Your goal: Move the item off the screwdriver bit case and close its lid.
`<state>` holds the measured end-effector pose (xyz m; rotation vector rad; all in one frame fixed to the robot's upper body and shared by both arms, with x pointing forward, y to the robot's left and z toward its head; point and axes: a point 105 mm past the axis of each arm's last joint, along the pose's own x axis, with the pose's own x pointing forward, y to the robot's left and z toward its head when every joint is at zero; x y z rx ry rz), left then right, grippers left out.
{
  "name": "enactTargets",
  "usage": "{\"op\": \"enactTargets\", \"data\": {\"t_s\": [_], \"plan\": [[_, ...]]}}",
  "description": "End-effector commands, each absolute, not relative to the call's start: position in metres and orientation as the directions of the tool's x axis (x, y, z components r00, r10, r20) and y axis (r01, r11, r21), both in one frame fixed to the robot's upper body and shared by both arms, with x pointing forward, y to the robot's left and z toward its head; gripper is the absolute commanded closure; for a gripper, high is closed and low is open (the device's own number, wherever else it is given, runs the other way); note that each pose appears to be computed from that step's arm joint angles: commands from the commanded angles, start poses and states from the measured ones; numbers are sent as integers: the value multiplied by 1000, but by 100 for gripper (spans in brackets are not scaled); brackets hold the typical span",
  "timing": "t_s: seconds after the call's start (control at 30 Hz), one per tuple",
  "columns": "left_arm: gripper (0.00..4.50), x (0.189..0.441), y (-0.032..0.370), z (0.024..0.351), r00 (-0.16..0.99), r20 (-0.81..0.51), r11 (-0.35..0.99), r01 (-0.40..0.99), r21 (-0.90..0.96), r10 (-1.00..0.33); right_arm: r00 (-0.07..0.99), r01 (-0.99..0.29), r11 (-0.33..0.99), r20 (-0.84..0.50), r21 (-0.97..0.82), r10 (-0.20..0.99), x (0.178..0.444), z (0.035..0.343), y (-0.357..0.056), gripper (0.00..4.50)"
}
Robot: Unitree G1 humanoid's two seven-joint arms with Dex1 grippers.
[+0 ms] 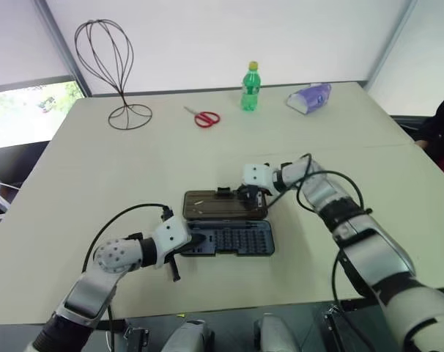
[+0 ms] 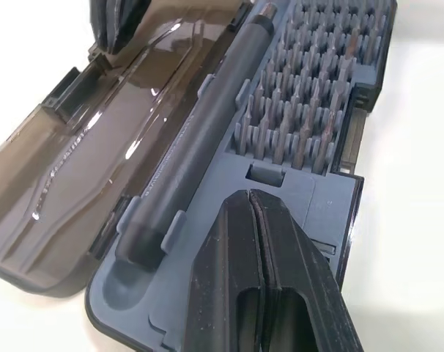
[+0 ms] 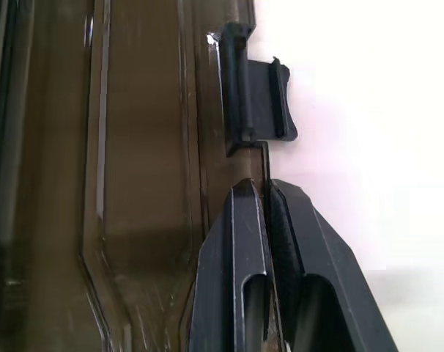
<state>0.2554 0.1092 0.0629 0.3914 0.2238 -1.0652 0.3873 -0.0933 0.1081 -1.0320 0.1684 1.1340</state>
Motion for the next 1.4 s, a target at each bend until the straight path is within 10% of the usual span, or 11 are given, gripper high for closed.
{"op": "enactTargets", "data": {"t_s": [0.03, 0.3, 0.73, 0.97, 1.17, 1.4], "plan": [[450, 252, 121, 37, 451, -457, 453, 884, 113, -767, 598, -643, 91, -424, -760, 680, 377, 166, -94, 444], [450, 258, 119, 42, 440, -436, 457, 887, 73, -785, 663, -542, 121, -334, -831, 670, 341, 183, -85, 444], [450, 253, 123, 139, 396, -9, 358, 818, -450, -918, 663, -528, 82, -350, -846, 662, 332, 173, -86, 444], [450, 316, 175, 195, 668, 127, 591, 719, -367, -734, 665, -521, 68, -354, -851, 657, 332, 171, -89, 444], [450, 368, 190, 154, 816, -36, 808, 564, -172, -577, 664, -519, 66, -354, -852, 659, 334, 171, -86, 444], [450, 379, 146, 103, 592, -130, 606, 777, -173, -796, 652, -527, 57, -361, -848, 667, 335, 166, -79, 444]]}}
